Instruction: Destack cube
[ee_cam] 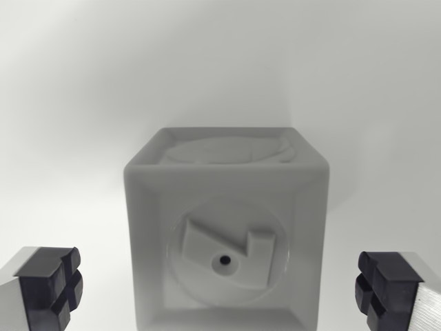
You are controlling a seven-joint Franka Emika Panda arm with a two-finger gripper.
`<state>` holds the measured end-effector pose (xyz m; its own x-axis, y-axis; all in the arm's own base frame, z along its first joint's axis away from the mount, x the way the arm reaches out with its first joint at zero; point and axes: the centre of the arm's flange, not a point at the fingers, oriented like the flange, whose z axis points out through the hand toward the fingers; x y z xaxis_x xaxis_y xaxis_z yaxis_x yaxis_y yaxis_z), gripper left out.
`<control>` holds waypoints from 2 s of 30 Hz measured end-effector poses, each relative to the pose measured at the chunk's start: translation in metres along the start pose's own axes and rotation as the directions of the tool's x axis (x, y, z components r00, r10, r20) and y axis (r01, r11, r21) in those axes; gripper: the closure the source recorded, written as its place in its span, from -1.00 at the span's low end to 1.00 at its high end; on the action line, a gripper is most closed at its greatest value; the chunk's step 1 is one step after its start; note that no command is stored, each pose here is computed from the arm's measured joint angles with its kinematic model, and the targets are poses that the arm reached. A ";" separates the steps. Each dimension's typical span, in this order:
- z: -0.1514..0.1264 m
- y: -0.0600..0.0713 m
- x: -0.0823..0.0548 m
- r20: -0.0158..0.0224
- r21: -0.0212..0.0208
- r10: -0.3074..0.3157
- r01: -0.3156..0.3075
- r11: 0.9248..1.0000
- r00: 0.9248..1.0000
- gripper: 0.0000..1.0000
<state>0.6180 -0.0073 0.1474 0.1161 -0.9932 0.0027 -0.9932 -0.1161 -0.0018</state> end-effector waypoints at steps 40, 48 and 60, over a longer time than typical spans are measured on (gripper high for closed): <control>-0.158 0.000 0.000 0.005 0.003 0.000 0.000 1.000 1.000 -1.00; -0.191 0.000 0.000 0.006 0.003 0.001 -0.001 1.000 1.000 -1.00; -0.232 0.000 0.000 0.007 0.002 0.001 -0.001 1.000 1.000 -1.00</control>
<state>0.6178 -0.0069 0.3795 0.1156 -0.9933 -0.0041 -0.9933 -0.1156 -0.0041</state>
